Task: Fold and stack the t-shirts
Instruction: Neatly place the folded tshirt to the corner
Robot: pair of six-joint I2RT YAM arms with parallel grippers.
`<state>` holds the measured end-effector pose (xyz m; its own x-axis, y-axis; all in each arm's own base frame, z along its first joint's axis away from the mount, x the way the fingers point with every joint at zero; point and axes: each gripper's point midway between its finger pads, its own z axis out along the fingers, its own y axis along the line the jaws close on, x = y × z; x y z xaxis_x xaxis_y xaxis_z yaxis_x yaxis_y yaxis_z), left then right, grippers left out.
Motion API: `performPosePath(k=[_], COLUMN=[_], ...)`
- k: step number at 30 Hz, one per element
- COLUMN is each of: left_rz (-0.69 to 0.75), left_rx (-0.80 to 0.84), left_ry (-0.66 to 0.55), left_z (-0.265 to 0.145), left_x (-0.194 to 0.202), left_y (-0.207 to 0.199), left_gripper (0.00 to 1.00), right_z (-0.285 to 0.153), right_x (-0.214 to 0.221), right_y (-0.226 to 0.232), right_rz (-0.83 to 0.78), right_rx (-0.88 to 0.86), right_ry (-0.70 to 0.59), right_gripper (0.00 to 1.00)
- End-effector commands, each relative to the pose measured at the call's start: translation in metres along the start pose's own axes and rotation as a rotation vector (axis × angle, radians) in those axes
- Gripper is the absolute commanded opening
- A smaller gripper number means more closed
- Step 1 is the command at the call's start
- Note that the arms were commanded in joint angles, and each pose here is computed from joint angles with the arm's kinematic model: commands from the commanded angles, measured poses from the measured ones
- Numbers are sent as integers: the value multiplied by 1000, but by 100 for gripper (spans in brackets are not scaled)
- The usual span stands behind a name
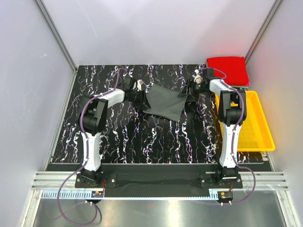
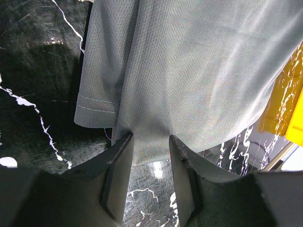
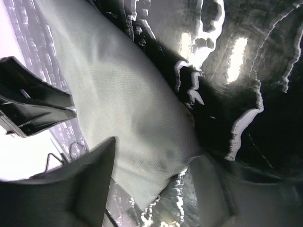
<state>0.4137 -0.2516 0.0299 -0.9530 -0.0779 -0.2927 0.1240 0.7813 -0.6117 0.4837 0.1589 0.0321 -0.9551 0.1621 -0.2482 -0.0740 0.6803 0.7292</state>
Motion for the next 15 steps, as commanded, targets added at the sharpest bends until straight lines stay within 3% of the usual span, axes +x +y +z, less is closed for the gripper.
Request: performPosePath(k=[1, 3, 8, 10, 15], left_rz=[0, -8, -28, -16, 33], left_rx=[-68, -73, -167, -153, -44], left_ry=[15, 22, 50, 14, -115], left_z=[7, 7, 1, -17, -88], left_x=[10, 13, 29, 21, -10], left_y=[20, 22, 32, 15, -57], left_gripper=[43, 43, 41, 41, 45], right_z=[14, 13, 3, -8, -29], right_x=[37, 34, 16, 2, -18], right_y=[-33, -33, -19, -10, 12], right_rz=[72, 72, -16, -74, -221], right_rx=[107, 106, 92, 103, 105], right_ry=[90, 80, 11, -40, -87], right_gripper=[62, 52, 13, 0, 0])
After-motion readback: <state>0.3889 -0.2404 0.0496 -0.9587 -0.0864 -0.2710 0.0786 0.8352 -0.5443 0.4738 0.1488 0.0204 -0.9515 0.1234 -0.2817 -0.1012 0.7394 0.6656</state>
